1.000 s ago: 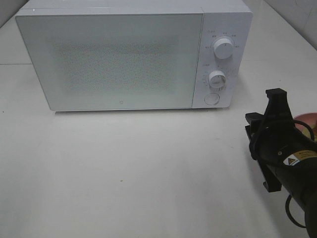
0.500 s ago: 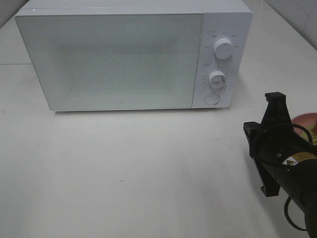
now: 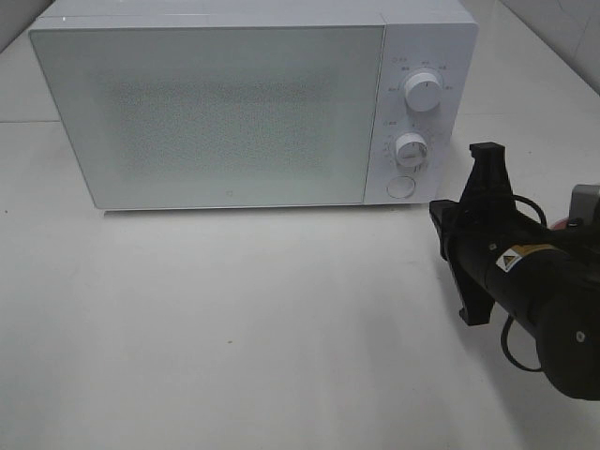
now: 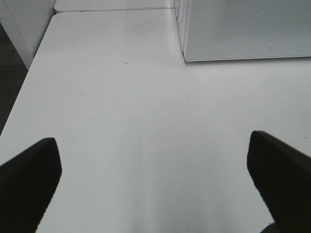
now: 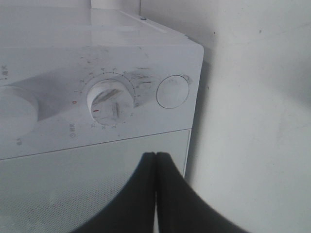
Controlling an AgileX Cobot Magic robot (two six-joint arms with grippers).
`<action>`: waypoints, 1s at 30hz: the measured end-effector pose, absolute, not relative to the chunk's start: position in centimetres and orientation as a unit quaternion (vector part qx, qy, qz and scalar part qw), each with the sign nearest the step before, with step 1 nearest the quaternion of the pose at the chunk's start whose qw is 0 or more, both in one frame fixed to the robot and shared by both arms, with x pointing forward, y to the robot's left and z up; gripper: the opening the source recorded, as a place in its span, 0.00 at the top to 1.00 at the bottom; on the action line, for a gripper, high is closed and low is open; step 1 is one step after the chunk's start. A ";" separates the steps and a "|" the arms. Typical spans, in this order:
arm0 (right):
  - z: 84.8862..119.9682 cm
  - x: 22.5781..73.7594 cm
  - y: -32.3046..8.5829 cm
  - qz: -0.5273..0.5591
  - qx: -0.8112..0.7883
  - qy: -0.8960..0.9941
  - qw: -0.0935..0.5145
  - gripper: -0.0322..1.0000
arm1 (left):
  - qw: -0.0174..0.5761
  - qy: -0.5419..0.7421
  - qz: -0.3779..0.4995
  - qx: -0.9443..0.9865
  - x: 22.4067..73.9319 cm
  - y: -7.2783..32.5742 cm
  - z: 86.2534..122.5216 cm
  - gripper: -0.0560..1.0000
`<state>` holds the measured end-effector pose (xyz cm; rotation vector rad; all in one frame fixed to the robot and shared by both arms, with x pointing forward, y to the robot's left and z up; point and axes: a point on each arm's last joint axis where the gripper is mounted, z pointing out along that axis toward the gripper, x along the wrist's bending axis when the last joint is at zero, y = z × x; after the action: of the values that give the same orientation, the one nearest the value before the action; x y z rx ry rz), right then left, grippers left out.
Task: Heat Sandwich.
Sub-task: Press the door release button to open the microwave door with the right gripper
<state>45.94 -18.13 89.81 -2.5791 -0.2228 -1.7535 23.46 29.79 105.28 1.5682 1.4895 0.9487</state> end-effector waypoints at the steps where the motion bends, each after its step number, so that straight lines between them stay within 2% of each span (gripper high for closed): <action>1: 89.5 46.5 -18.0 -0.557 -0.827 -0.070 0.010 0.96 | 0.380 0.583 0.372 0.614 23.5 29.8 105.3 0.01; 30: 86.3 55.7 -16.7 -0.522 -0.851 -0.046 0.029 0.96 | 0.380 0.583 0.372 0.614 23.5 29.8 105.3 0.01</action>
<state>55.73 -16.74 86.34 -2.6263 -0.1405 -1.6102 23.46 29.79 105.28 1.5682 1.4895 0.9487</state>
